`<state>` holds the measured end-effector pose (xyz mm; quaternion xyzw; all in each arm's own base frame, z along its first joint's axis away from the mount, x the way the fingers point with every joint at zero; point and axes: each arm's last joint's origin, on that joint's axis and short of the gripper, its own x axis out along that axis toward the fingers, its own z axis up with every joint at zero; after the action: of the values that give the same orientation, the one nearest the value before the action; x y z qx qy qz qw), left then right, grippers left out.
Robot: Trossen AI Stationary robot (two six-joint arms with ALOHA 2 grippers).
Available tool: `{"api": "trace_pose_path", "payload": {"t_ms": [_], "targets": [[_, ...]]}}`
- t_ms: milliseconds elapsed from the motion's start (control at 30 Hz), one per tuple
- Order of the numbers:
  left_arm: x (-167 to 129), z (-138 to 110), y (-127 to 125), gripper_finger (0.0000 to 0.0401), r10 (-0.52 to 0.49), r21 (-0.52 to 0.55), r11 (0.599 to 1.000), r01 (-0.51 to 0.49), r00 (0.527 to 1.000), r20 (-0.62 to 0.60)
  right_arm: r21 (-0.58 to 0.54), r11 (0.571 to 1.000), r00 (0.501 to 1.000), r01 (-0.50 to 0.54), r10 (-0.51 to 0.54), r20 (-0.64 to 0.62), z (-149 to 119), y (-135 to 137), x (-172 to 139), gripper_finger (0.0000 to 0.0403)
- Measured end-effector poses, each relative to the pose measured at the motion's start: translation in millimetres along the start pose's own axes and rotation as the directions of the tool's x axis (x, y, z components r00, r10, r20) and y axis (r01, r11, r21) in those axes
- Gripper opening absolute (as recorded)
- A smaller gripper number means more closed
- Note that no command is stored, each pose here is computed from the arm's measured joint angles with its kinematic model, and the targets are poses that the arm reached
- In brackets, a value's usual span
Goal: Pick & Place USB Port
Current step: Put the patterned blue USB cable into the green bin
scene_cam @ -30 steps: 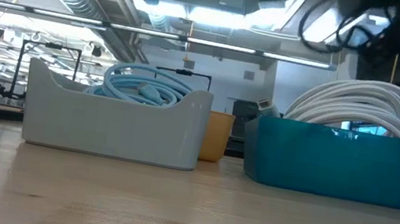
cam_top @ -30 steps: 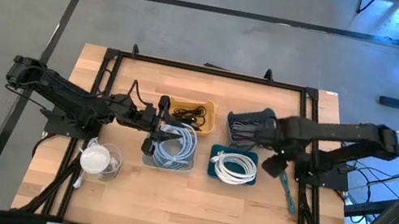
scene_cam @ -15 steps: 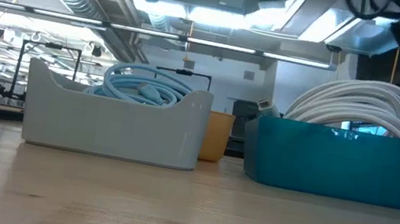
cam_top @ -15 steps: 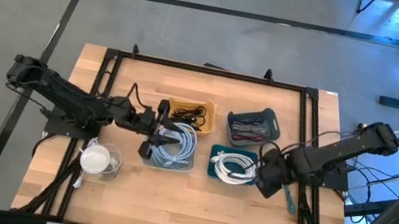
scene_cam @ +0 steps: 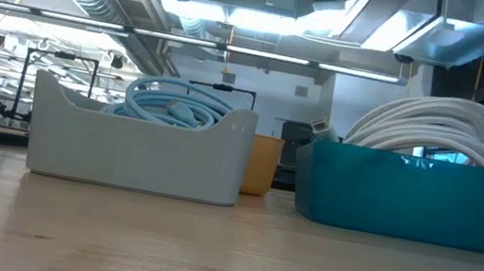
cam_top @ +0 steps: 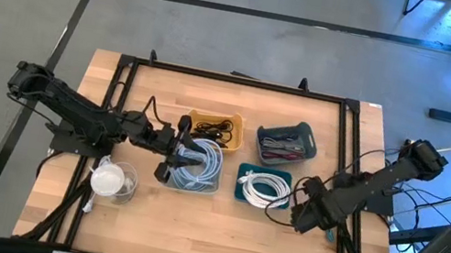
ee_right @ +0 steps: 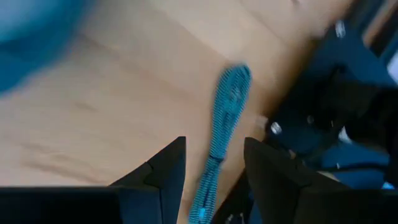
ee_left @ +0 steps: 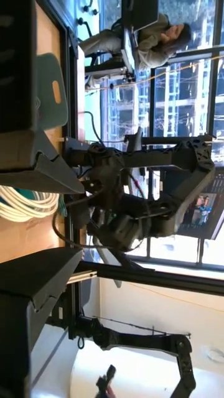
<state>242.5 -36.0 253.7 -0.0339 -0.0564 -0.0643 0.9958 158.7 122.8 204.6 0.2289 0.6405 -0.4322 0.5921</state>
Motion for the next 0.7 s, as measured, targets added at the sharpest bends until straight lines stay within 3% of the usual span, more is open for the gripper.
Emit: {"api": "trace_pose_path", "payload": {"t_ms": [267, 500, 700], "targets": [[0, -1, 0, 0.0141, 0.0, -0.019, 1.0, -0.001, 1.0, -0.007, 0.062, 0.997, 0.996, 0.052, -0.047, -0.08, -18, -9, 43, 0.0165], [0, -1, 0, 0.0141, 0.001, -0.026, 1.0, -0.001, 1.0, -0.007, 0.066, 0.998, 0.997, -0.015, 0.021, -0.08, -26, -7, 59, 0.0165], [0, -1, 0, 0.0141, 0.001, -0.026, 1.0, -0.001, 1.0, -0.007, 0.093, 0.996, 0.997, 0.016, -0.009, -0.081, -29, -12, 68, 0.0165]]}}
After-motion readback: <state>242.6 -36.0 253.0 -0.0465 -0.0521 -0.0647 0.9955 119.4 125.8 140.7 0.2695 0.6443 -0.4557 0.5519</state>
